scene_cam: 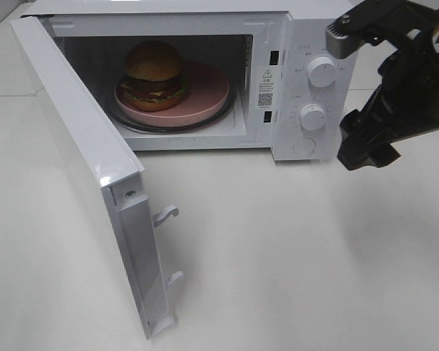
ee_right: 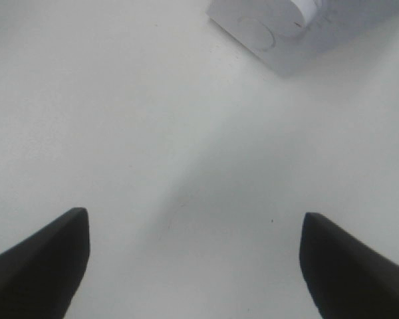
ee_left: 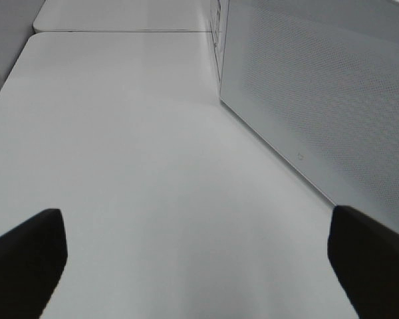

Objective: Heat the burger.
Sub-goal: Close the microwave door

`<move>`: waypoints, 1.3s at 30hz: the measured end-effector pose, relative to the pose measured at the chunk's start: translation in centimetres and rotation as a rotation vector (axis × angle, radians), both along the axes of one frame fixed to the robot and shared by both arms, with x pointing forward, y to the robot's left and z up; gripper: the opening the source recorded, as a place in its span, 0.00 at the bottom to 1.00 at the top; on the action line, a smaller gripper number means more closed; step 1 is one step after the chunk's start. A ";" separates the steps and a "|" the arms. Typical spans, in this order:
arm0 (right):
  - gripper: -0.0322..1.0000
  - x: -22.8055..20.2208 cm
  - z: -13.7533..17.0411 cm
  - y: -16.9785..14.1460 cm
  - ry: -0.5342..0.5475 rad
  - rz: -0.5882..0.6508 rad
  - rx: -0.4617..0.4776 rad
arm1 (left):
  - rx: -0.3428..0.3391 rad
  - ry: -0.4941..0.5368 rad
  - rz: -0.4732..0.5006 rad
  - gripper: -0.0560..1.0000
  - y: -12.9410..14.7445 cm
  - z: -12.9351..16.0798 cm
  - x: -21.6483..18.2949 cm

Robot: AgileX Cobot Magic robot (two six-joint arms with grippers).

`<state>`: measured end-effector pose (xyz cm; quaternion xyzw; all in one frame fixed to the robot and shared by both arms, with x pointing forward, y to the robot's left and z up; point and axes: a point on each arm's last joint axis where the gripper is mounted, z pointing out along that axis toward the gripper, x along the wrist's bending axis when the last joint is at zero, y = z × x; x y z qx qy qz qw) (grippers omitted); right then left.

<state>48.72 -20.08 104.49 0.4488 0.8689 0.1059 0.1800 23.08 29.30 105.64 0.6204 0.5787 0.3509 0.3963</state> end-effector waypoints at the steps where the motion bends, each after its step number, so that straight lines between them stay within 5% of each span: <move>1: 0.79 0.0 0.0 0.0 0.000 0.000 0.000 | 0.000 0.000 0.000 0.99 0.0 0.0 0.0; 8: 0.79 -1.4 2.1 -4.6 0.031 -0.288 0.033 | 0.000 0.000 0.000 0.99 0.0 0.0 0.0; 13: 0.79 -3.4 3.6 -6.5 0.017 -0.376 0.038 | 0.000 0.000 0.000 0.99 0.0 0.0 0.0; 26: 0.77 -10.8 3.5 -8.2 -0.041 -0.409 0.078 | 0.000 0.000 0.000 0.99 0.0 0.0 0.0; 39: 0.77 -17.3 3.2 -9.7 -0.219 -0.405 0.160 | 0.000 0.000 0.000 0.99 0.0 0.0 0.0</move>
